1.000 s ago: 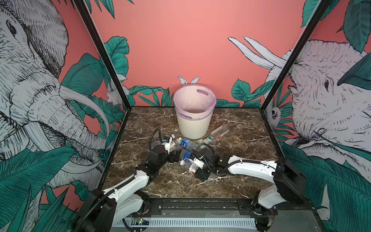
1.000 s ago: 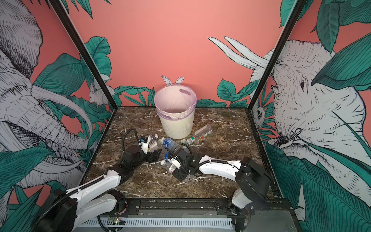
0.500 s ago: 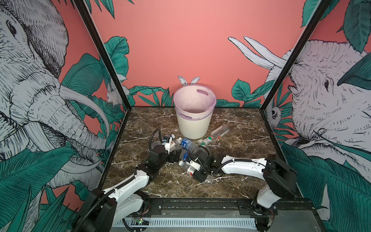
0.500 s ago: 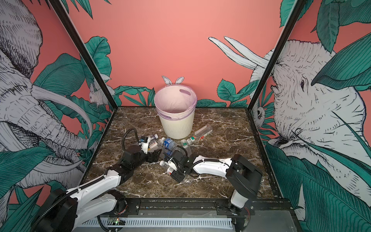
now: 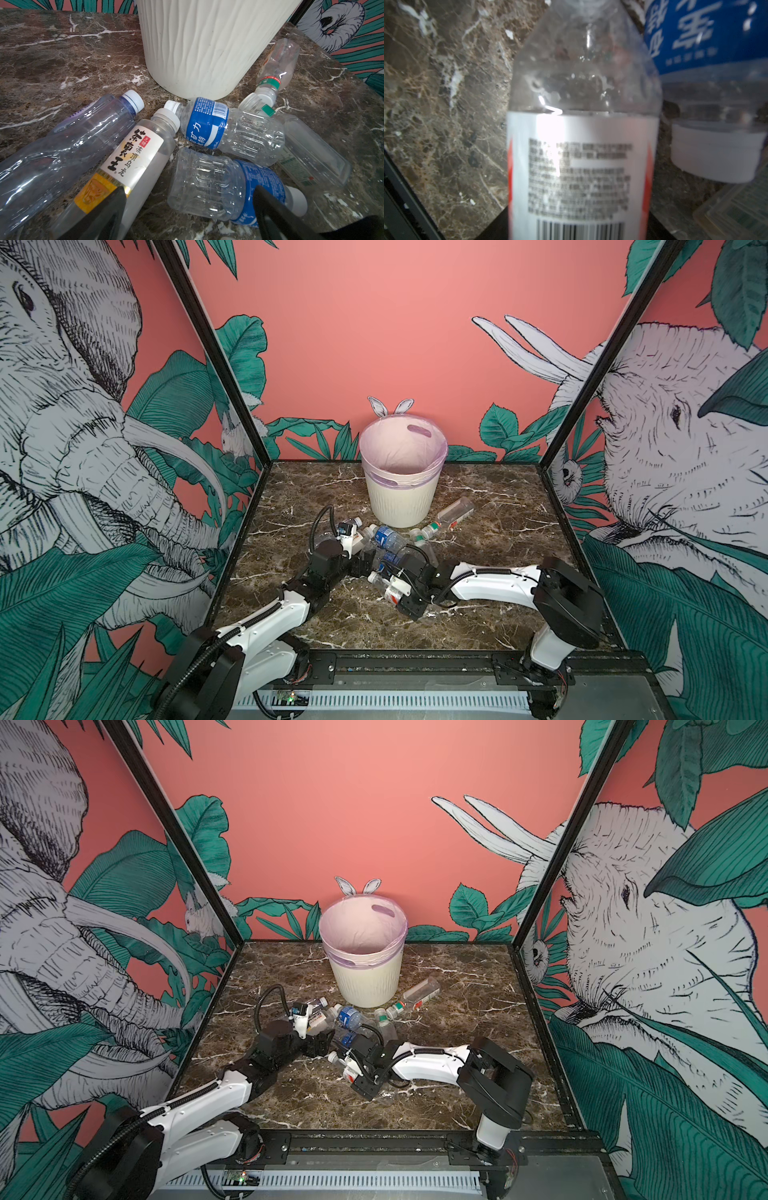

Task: Throw the plastic bottles in the bin
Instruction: 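Close the right gripper around the white-label bottle's middle, then lift the white-label bottle off the table with the right gripper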

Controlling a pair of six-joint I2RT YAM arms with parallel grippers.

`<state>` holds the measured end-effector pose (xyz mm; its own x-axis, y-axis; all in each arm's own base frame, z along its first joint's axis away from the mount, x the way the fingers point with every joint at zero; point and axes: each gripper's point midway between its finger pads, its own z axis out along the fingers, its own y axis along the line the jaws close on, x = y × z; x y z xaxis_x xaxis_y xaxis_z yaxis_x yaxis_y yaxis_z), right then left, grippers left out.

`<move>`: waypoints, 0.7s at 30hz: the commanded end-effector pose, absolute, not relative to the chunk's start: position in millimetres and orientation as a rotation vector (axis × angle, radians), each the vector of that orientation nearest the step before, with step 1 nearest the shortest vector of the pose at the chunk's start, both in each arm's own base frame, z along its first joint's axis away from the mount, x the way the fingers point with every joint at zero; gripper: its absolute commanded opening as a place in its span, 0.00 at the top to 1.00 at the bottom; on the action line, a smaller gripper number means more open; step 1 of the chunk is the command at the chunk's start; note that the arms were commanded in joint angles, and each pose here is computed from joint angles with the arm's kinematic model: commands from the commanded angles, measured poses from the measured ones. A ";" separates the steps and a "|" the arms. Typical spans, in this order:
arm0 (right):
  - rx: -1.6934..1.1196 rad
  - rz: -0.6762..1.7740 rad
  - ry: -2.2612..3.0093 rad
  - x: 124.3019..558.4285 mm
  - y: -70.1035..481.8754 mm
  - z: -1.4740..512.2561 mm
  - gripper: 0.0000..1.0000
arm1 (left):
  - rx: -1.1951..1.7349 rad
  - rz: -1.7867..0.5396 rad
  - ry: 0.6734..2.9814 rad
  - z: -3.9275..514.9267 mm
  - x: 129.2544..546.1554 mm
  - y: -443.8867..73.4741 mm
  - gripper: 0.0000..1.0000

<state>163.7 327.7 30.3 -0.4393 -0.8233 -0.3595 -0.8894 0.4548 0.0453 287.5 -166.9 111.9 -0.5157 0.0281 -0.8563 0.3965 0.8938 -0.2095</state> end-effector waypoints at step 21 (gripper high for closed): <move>-1.249 0.292 2.253 173.8 299.2 88.2 0.54 | 0.329 -0.519 2.049 115.6 288.0 -174.1 0.04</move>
